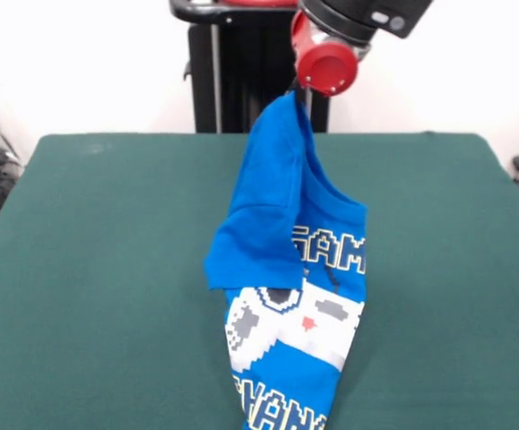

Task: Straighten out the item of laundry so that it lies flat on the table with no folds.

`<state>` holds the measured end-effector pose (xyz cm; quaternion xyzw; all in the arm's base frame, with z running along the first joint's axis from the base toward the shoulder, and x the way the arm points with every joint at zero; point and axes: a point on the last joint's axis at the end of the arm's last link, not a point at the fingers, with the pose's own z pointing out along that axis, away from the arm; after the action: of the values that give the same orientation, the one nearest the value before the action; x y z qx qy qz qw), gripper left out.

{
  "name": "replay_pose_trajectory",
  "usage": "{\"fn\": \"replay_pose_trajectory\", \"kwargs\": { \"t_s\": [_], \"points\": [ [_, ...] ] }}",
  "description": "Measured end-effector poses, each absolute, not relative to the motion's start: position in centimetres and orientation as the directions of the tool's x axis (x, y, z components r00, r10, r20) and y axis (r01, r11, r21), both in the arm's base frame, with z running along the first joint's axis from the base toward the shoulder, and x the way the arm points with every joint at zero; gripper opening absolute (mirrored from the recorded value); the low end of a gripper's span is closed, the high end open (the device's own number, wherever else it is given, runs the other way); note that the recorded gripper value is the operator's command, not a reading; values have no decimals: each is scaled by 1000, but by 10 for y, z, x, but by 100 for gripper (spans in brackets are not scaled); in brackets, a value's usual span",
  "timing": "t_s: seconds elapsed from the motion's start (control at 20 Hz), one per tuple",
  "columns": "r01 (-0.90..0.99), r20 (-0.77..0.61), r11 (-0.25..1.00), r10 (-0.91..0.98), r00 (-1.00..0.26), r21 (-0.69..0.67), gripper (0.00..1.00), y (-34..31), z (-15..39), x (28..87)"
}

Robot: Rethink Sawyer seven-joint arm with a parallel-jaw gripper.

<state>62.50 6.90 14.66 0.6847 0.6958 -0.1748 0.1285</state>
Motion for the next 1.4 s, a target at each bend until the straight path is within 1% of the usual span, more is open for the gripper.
{"fn": "replay_pose_trajectory", "kwargs": {
  "t_s": [0.3,0.35,0.95,1.4],
  "points": [
    [999,-421,-21,907,-1,-48,0,54,155,639],
    [999,-421,-25,907,4,-44,100,51,156,641],
    [997,-443,-31,897,-5,-75,100,48,169,643],
    [998,-450,-40,893,17,-41,100,43,191,672]
  ]
}}
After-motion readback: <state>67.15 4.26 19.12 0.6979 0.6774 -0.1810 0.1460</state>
